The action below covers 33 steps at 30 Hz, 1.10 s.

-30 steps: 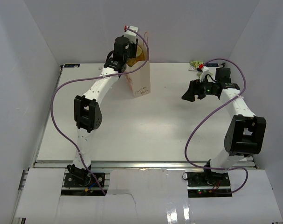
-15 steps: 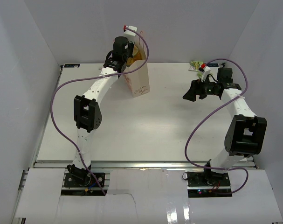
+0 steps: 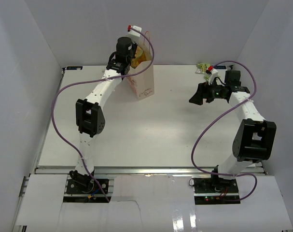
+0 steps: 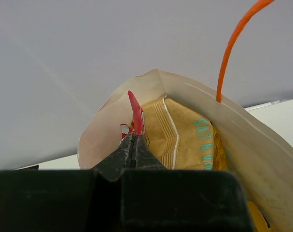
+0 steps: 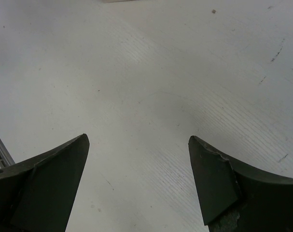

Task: Place the snacks into the paper bag

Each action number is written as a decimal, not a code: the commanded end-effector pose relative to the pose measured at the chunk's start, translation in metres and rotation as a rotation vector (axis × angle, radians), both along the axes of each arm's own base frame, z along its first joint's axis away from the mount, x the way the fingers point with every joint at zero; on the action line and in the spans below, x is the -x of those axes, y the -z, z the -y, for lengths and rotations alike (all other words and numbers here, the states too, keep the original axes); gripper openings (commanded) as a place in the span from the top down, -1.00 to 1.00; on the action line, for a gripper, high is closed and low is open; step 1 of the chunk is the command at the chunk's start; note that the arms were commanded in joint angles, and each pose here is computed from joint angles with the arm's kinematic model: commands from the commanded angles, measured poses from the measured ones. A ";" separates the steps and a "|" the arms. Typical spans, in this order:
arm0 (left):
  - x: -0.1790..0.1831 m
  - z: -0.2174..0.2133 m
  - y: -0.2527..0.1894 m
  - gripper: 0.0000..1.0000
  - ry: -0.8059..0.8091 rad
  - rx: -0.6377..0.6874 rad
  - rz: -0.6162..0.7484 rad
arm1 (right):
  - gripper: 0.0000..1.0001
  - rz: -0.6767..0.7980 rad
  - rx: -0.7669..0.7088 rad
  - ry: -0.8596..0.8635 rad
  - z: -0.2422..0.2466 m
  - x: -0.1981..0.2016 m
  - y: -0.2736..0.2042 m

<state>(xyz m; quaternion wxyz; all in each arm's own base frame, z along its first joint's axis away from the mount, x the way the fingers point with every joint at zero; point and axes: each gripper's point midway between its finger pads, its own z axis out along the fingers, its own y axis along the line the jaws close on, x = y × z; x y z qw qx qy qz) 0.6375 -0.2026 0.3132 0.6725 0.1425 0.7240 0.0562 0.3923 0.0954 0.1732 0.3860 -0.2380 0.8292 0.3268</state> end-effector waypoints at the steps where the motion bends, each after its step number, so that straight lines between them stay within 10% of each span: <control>1: 0.019 -0.019 -0.081 1.00 -0.040 0.033 0.141 | -0.78 0.042 -0.022 -0.013 -0.003 0.002 -0.015; 19: 0.021 -0.038 -0.068 0.99 -0.142 -0.050 0.127 | -0.78 0.047 -0.027 -0.012 -0.003 -0.001 -0.019; 27: 0.027 -0.025 -0.079 -0.44 -0.080 0.055 0.122 | -0.78 0.077 0.007 0.014 0.004 -0.013 -0.026; 33: 0.057 0.002 -0.147 -0.71 0.099 0.283 0.192 | -0.78 0.118 0.074 0.094 0.020 -0.044 -0.042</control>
